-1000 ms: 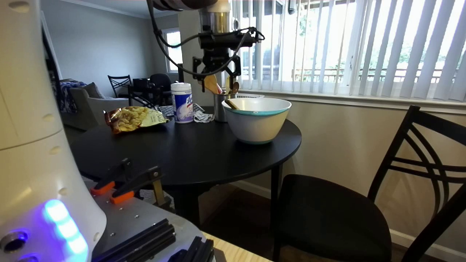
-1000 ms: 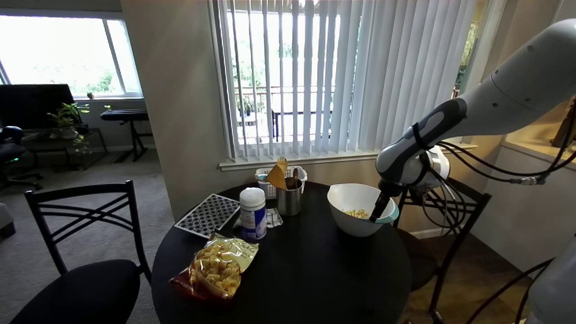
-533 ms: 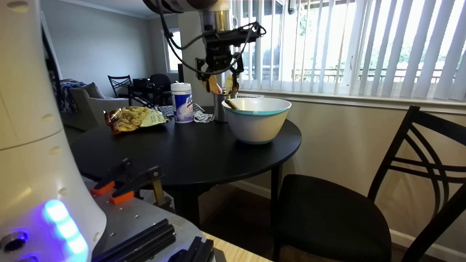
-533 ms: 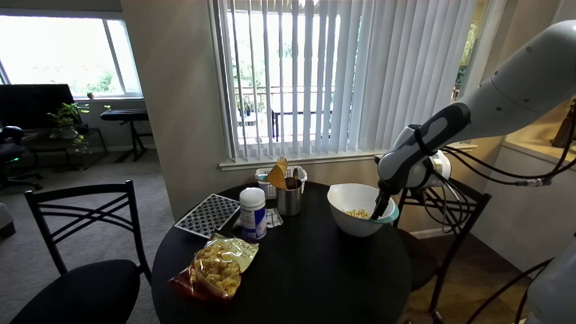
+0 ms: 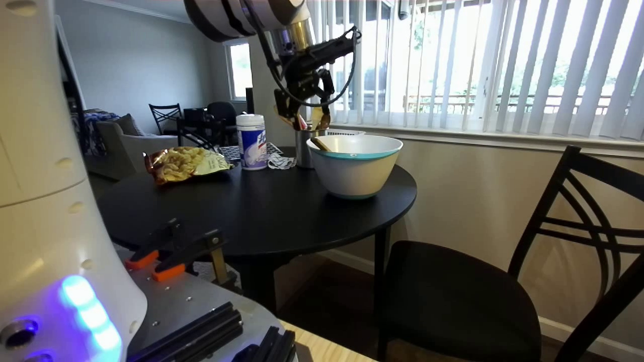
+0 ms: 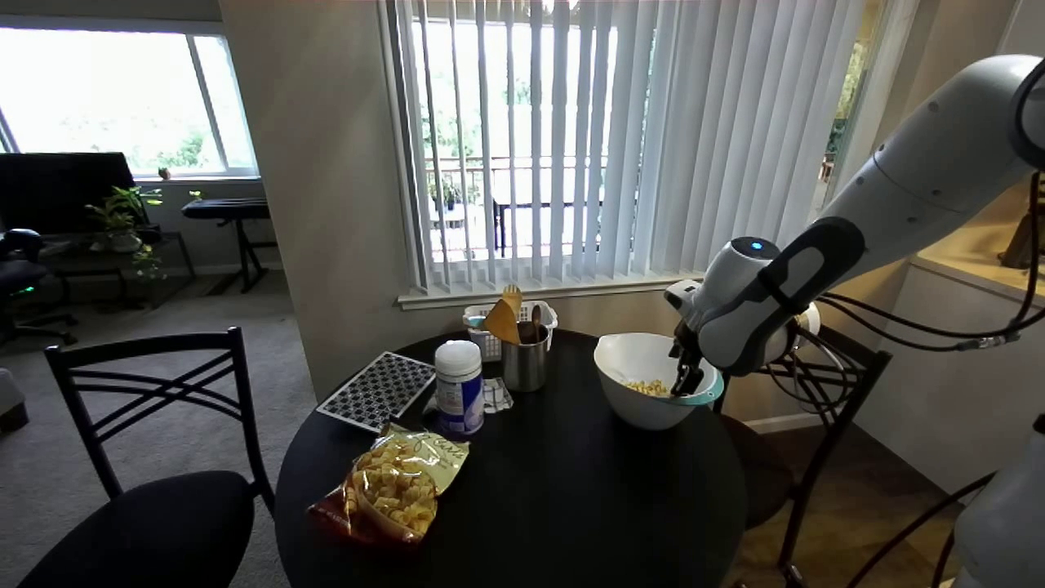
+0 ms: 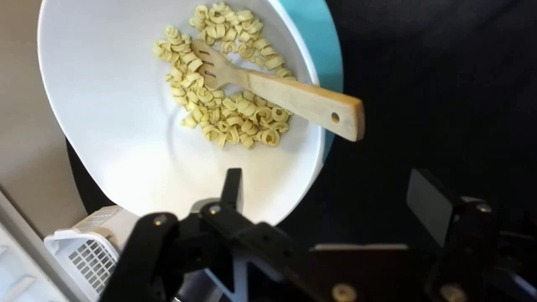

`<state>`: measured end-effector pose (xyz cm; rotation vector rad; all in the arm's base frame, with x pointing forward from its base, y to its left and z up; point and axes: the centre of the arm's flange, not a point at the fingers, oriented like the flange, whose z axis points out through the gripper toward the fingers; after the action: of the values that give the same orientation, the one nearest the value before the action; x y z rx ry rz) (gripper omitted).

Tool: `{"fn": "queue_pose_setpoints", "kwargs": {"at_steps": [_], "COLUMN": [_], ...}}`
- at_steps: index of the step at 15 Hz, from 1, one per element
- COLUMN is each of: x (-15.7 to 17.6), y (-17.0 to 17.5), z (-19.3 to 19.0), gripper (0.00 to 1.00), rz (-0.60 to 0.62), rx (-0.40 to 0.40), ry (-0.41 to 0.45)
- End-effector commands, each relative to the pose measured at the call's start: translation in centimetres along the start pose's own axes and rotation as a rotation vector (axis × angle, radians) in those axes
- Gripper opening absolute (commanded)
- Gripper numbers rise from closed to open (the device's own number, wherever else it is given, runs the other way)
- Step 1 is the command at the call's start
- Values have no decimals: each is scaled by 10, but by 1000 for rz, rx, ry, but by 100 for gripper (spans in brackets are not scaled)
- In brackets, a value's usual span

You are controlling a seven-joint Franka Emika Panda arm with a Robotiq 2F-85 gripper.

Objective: Use the wooden spoon to stir the objects in the white bowl.

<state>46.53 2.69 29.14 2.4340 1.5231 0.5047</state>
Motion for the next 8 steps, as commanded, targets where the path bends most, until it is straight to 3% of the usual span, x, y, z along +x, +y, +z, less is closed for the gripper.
{"fn": "queue_pose_setpoints", "kwargs": {"at_steps": [1, 8], "x": [-6, -20], "y": [-12, -8], "z": [21, 32], "gripper": [100, 100], "rz": [-64, -102], "rx": [-41, -85], "ry": [-12, -38]}}
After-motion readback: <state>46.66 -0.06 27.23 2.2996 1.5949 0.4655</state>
